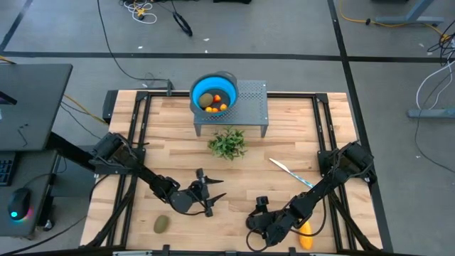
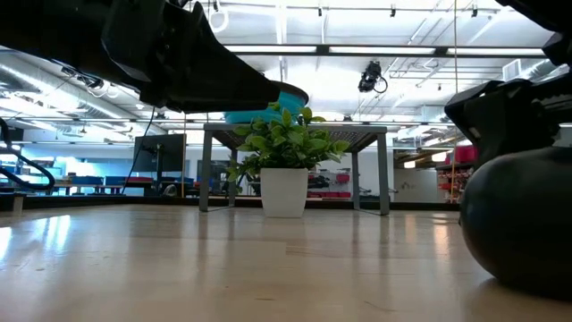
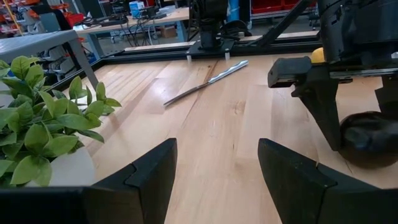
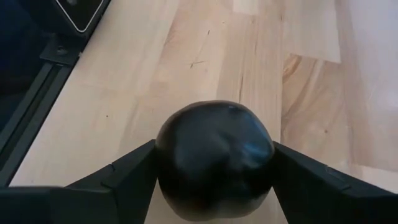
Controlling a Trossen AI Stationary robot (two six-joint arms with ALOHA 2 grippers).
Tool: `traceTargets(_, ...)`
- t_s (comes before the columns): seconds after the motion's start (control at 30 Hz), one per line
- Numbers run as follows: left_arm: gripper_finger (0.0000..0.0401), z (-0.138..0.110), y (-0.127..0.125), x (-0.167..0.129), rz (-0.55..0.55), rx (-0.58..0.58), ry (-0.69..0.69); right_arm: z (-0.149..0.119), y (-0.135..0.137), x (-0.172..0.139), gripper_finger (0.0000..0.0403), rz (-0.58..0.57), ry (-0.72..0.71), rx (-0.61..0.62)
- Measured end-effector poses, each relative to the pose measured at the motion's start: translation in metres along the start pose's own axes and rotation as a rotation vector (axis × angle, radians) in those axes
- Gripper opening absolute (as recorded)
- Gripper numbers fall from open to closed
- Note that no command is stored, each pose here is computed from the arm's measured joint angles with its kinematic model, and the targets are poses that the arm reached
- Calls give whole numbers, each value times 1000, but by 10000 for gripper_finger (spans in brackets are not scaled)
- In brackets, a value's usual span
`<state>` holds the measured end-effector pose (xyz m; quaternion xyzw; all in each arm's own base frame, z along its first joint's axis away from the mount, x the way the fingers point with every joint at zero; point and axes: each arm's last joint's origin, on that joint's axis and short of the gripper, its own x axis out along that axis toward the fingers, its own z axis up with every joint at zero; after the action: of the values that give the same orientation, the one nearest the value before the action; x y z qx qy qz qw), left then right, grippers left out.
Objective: Pick & Place Fruit
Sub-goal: Put the black plum into the blue strainer bowl on the shelf
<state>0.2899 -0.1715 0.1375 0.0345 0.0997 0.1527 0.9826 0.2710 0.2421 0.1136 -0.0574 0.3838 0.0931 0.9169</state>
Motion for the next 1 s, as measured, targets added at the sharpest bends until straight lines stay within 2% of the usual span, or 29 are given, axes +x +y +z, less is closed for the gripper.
traceTargets(0.23,233,0,0,0,1,0,0,9,0,-8,281,12,-40,17)
traceTargets(0.4,233,0,0,0,0,0,0,21,-4,-23,281,-25,-107,39)
traceTargets(0.57,233,0,0,0,0,-2,-1,37,-13,-44,280,-137,-203,74)
traceTargets(0.73,233,0,0,0,0,-3,-2,58,-40,-64,280,-307,-311,182)
traceTargets(1.0,233,0,0,0,0,-1,-2,86,-103,-74,279,-488,-367,195)
